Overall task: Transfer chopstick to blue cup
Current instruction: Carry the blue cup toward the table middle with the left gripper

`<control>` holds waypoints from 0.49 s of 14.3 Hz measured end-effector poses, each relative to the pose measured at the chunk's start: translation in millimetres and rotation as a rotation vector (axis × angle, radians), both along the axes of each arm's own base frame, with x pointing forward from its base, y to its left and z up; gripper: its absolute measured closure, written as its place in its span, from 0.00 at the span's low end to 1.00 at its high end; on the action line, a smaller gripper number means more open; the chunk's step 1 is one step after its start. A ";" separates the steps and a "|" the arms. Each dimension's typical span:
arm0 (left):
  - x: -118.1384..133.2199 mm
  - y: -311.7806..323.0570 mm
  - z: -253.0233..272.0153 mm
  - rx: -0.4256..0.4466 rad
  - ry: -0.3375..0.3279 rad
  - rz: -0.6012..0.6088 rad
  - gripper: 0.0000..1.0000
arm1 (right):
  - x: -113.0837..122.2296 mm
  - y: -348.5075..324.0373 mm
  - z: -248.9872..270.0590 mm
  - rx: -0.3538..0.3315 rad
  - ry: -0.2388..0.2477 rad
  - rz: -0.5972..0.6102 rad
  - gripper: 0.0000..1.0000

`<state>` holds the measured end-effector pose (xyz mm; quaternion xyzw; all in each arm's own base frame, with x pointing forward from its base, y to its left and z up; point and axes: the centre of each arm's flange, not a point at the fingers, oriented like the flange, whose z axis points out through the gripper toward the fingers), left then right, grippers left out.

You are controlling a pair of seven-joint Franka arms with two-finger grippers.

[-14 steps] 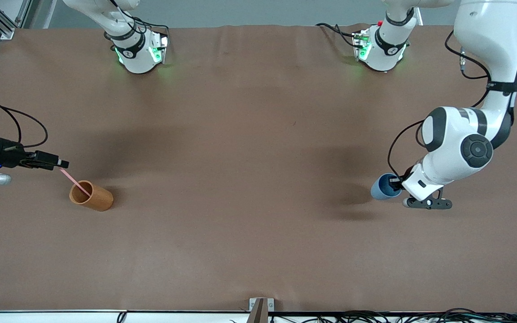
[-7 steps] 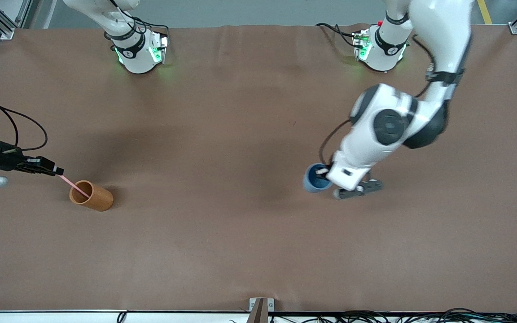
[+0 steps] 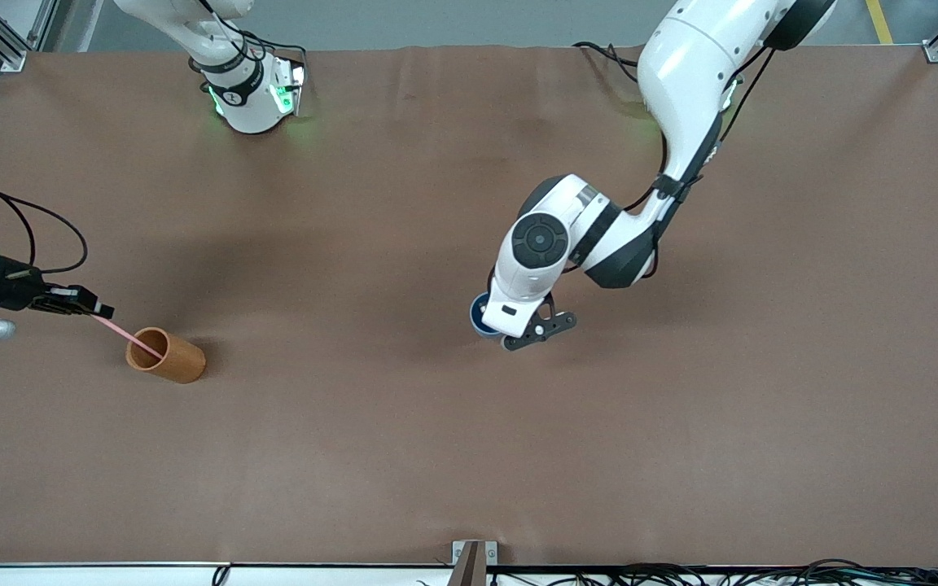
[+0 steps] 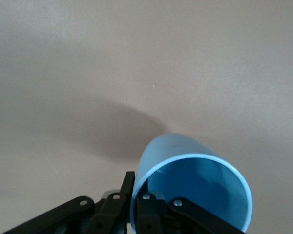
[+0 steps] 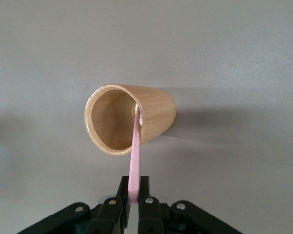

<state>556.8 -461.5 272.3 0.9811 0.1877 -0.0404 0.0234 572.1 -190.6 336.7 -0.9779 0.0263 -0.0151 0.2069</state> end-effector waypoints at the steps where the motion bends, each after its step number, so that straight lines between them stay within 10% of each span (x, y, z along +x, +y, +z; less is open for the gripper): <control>1: -0.4 -2.3 -2.9 0.000 0.000 0.002 0.95 | 1.0 0.4 1.2 0.000 -0.003 0.001 0.91; 7: -0.9 -11.1 -19.1 -0.022 -0.025 0.019 0.95 | 18.0 5.1 34.4 -0.003 -0.046 0.024 0.91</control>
